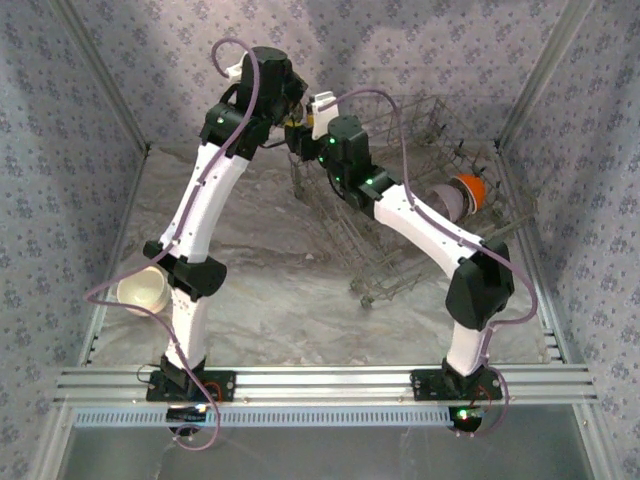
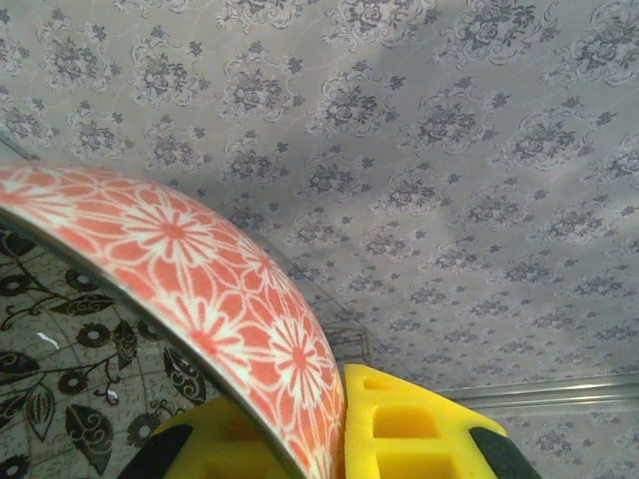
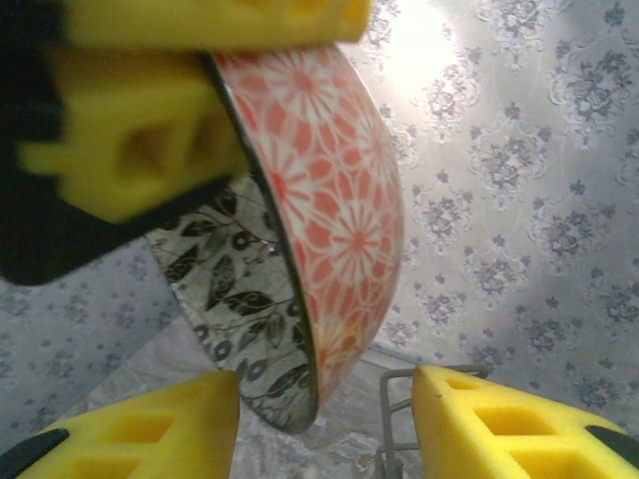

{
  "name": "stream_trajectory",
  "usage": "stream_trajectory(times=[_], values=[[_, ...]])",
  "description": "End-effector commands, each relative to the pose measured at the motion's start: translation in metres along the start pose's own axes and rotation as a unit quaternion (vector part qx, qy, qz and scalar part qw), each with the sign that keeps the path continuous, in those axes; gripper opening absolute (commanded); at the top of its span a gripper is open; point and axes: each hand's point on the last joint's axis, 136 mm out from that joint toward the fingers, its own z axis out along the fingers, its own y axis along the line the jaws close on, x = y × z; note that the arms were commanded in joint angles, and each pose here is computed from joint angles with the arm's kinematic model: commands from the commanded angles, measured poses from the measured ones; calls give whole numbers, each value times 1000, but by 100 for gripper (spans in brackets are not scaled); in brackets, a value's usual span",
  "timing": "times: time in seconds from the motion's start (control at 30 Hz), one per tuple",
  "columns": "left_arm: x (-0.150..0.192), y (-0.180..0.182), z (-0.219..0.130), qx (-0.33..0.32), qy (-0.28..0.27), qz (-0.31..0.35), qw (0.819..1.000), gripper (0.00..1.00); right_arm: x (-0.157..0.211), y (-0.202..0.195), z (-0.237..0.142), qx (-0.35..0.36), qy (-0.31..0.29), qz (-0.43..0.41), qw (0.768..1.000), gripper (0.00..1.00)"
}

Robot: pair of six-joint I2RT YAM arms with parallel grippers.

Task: Load the bowls into the dish rack

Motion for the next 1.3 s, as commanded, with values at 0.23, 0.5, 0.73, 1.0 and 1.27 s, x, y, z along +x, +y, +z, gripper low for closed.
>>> stream_trajectory(times=[0.23,0.5,0.73,1.0,1.27], values=[[-21,-12,-19,13,-42,-46,998,0,-35,-17,12,93,-84,63,990,43],[-21,-11,-15,12,-45,-57,997,0,-34,-15,17,95,-85,82,988,30],[-22,-8,-13,9,-45,-58,997,0,-30,-12,21,93,-78,79,989,14],[-15,-2,-6,-2,-38,-59,998,3,-34,-11,23,92,-77,83,989,0],[-14,-3,-6,2,-33,-55,998,24,-33,-21,20,117,-72,88,987,0]])
